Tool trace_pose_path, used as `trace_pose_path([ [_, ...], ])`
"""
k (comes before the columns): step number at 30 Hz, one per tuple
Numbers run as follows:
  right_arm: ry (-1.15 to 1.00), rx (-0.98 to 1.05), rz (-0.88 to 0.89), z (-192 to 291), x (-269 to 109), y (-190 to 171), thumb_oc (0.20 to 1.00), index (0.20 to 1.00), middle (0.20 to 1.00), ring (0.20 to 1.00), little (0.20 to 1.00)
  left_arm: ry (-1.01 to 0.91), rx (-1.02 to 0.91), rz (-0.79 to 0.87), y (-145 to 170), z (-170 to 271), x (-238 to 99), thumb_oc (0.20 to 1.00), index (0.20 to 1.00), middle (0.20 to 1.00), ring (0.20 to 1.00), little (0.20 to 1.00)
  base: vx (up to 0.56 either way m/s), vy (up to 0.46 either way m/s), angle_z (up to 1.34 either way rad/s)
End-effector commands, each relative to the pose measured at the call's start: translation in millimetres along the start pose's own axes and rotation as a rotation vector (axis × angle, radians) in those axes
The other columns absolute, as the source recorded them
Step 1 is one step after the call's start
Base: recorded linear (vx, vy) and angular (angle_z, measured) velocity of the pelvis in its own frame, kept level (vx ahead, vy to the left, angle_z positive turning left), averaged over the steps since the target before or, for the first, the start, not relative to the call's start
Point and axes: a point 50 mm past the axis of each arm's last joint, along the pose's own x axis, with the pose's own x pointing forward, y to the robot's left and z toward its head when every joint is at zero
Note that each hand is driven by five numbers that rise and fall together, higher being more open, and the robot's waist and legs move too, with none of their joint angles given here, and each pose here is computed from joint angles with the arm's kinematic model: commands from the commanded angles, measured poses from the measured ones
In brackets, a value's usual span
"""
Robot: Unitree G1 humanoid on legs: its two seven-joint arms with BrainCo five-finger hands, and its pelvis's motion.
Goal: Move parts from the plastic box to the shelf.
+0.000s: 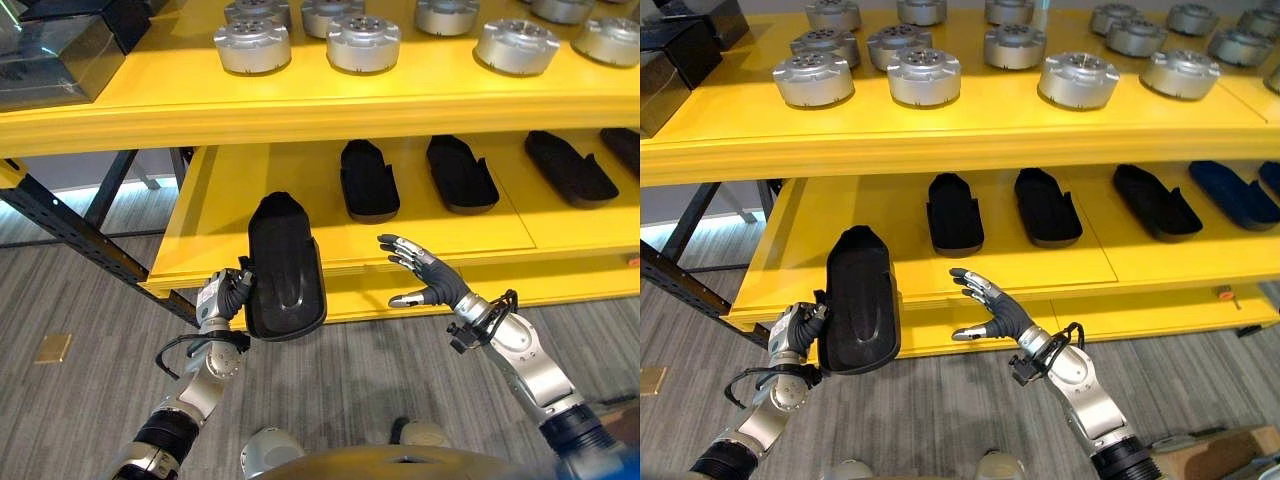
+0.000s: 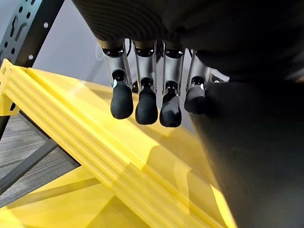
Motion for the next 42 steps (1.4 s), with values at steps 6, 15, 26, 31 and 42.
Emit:
trace_pose_path([
  [6, -0.12, 0.028, 0.019, 17, 5, 8, 1.0, 1.0, 1.0, 1.0, 1.0, -0.169, -0.011, 0.143, 31, 29, 27, 0.2, 0.2, 0.2, 0.2, 0.2, 0.28, 0.39, -0.14],
  [15, -0.139, -0.022, -0.013, 26, 8, 8, 1.0, 1.0, 1.0, 1.0, 1.0, -0.245, -0.007, 0.127, 32, 45, 34, 0.2, 0.2, 0.2, 0.2, 0.2, 0.13, 0.324, -0.05],
  [26, -0.171, 0.005, 0.028, 27, 13, 17, 1.0, 1.0, 1.0, 1.0, 1.0, -0.27, -0.012, 0.126, 23, 57, 33, 0.2, 0.2, 0.2, 0.2, 0.2, 0.12, -0.155, 0.0],
  [31, -0.128, -0.014, 0.072, 24, 16, 18, 1.0, 1.0, 1.0, 1.0, 1.0, -0.236, -0.048, 0.114, 17, 56, 31, 0.2, 0.2, 0.2, 0.2, 0.2, 0.13, -0.165, 0.03],
  [42, -0.121, -0.024, 0.117, 25, 13, 14, 1.0, 1.0, 1.0, 1.0, 1.0, -0.16, -0.031, 0.166, 23, 40, 29, 0.2, 0.2, 0.2, 0.2, 0.2, 0.09, -0.054, -0.09],
])
